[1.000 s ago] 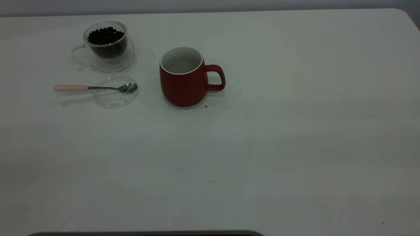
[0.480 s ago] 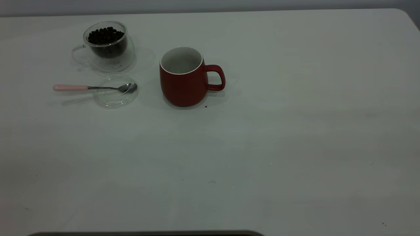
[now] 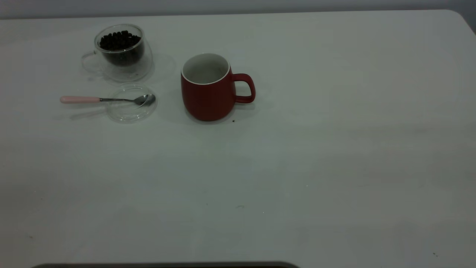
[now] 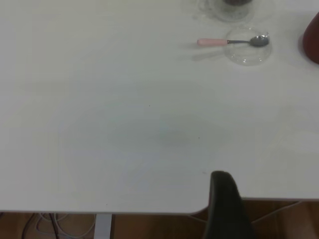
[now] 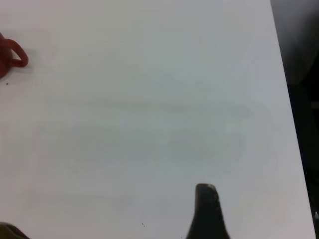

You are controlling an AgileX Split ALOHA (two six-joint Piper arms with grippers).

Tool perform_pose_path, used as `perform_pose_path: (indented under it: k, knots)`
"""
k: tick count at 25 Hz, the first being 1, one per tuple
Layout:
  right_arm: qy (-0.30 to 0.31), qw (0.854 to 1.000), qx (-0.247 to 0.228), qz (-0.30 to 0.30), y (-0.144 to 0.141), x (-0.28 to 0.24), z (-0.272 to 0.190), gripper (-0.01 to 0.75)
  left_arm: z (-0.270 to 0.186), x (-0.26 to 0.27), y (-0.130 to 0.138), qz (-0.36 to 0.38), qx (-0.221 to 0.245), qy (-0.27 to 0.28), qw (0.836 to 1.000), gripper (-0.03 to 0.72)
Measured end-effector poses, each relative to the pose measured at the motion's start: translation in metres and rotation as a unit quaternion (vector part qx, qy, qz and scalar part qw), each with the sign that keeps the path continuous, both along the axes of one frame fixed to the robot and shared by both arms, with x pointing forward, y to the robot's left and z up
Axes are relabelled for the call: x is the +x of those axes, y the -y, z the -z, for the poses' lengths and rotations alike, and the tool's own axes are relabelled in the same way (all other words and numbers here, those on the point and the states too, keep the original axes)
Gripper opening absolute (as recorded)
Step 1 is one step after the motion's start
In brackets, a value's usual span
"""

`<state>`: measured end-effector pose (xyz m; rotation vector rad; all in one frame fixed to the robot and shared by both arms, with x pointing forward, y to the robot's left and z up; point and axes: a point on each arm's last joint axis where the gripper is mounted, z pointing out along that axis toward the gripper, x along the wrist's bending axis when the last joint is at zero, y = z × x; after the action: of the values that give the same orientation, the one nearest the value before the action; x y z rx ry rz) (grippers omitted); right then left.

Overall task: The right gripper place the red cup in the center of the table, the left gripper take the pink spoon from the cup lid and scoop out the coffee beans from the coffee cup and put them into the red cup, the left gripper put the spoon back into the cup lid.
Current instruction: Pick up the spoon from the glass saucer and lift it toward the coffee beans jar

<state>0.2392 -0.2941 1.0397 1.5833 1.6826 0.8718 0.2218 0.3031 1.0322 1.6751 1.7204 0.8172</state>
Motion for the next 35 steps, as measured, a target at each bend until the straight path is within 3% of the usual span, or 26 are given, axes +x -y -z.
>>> perform_pose_path:
  k: [30, 35]
  knots:
    - [0.0, 1.0, 0.0, 0.0, 0.0, 0.0, 0.0, 0.59, -0.001, 0.001, 0.0, -0.008, -0.009, 0.0, 1.0, 0.503]
    - [0.0, 1.0, 0.0, 0.0, 0.0, 0.0, 0.0, 0.59, -0.029, 0.031, -0.002, -0.045, -0.036, -0.059, 0.997, 0.509]
